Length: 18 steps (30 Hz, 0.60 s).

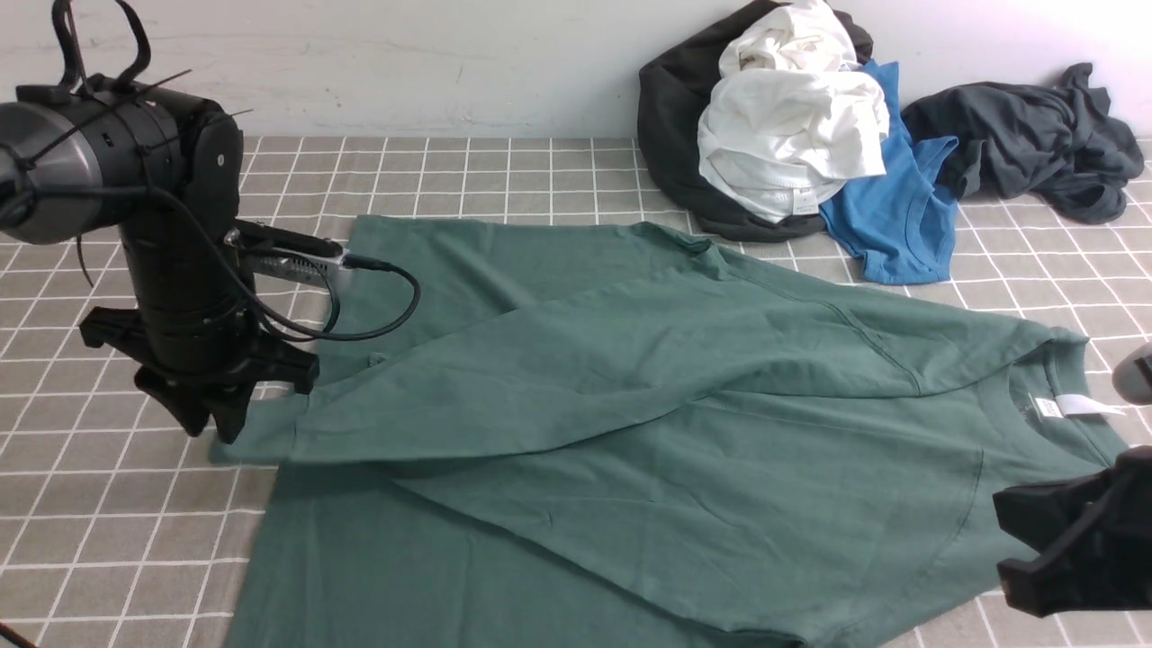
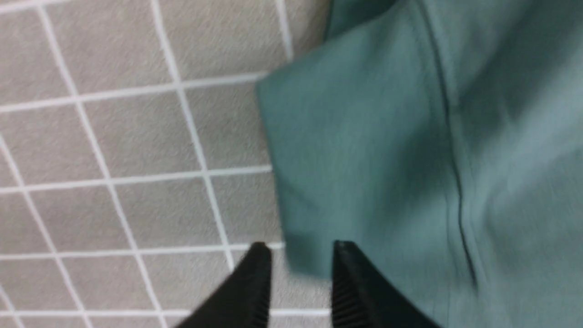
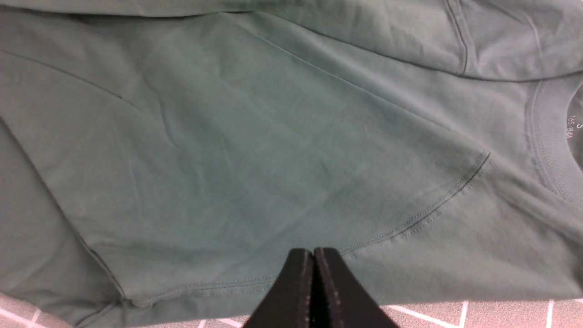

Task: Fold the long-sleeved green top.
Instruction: Use the left arm to drag and drop the cuff onto the cuff closest to the left arm, then use both arms simultaneously to clamp the lower edge of the clothing fabric

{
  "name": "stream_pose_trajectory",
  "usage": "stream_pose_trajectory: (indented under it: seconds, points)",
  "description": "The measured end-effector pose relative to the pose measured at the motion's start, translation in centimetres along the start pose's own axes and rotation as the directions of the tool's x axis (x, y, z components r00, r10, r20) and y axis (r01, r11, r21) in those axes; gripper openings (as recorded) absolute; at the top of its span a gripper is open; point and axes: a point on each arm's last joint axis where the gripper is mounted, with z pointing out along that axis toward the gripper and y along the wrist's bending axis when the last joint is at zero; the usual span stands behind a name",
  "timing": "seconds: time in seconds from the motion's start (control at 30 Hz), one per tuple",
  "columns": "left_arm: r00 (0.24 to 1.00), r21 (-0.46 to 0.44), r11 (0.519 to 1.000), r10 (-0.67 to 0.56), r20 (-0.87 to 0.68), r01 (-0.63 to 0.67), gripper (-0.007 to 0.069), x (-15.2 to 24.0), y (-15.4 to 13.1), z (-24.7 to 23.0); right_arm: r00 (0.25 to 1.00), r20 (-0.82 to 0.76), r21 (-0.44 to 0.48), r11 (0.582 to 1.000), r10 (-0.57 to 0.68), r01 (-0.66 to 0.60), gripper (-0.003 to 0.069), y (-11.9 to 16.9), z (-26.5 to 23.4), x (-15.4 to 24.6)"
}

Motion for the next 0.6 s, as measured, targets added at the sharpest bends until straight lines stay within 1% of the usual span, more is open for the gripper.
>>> stream_pose_trajectory:
  seconds: [0.07,0.13,0.17,0.2,0.23,0.27,0.3,0.33,0.37,0.4,0.43,0.5,0.53,0.57,0.6]
  points:
    - [0.999,-0.006,1.000,0.028,0.032,-0.028,0.0352,0.7,-0.8,-1.8,1.000,-0.008,-0.003,1.000,0.004,-0.004,-0.0010,0.0,0.0,0.1]
    - [0.995,-0.007,0.997,0.081,0.051,-0.081,0.0433,2.2,-1.9,-3.4,1.000,-0.013,-0.004,1.000,0.005,-0.005,-0.0010,0.0,0.0,0.1]
    - [0.994,-0.007,0.996,0.094,0.062,-0.094,0.0449,2.7,-2.2,-3.8,1.000,-0.014,-0.004,1.000,0.005,-0.005,-0.0010,0.0,0.0,0.1]
    - [0.980,-0.009,0.982,0.189,0.059,-0.189,0.0491,4.7,-3.8,-4.3,1.000,-0.014,-0.006,1.000,0.009,-0.009,-0.0010,0.1,0.0,0.1]
    - [0.967,-0.010,0.969,0.247,0.066,-0.247,0.0507,5.9,-4.5,-4.5,1.000,-0.014,-0.007,1.000,0.011,-0.011,-0.0010,0.1,0.0,0.1]
    - [0.942,-0.012,0.944,0.329,0.065,-0.329,0.0515,7.4,-5.5,-4.2,1.000,-0.015,-0.010,1.000,0.015,-0.015,-0.0010,0.1,0.0,0.1]
    - [0.907,-0.010,0.909,0.416,0.063,-0.416,0.0519,9.0,-6.5,-3.5,1.000,-0.017,-0.013,1.000,0.017,-0.017,-0.0010,0.1,0.0,0.2]
    - [0.899,-0.008,0.901,0.434,0.057,-0.434,0.0519,9.2,-6.8,-3.2,1.000,-0.018,-0.014,1.000,0.016,-0.016,-0.0010,0.1,0.0,0.2]
    - [0.818,-0.006,0.819,0.574,0.050,-0.574,0.0521,11.8,-8.0,-1.8,1.000,-0.026,-0.022,1.000,0.009,-0.009,-0.0010,0.2,0.0,0.2]
    - [0.769,-0.005,0.770,0.638,0.048,-0.638,0.0521,13.0,-8.5,-1.0,0.999,-0.032,-0.029,1.000,0.006,-0.006,-0.0010,0.3,0.0,0.3]
    - [0.690,-0.001,0.690,0.723,0.037,-0.724,0.0521,14.6,-9.0,0.3,0.999,-0.039,-0.041,0.999,0.000,-0.001,-0.0010,0.4,0.0,0.4]
    - [0.573,0.006,0.573,0.819,0.026,-0.819,0.0521,16.5,-9.4,2.0,0.999,-0.039,-0.063,0.998,-0.009,0.006,-0.0010,0.6,0.0,0.4]
    - [0.562,0.007,0.562,0.827,0.025,-0.827,0.0521,16.6,-9.4,2.2,0.999,-0.038,-0.066,0.998,-0.010,0.007,-0.0010,0.6,0.0,0.4]
    - [0.484,0.009,0.484,0.875,0.024,-0.875,0.0521,17.7,-9.6,3.4,0.999,-0.032,-0.087,0.996,-0.023,0.020,-0.0010,0.8,0.0,0.3]
    - [0.459,0.007,0.459,0.888,0.030,-0.888,0.0521,18.0,-9.7,3.8,0.999,-0.028,-0.098,0.995,-0.035,0.032,-0.0010,0.9,0.0,0.3]
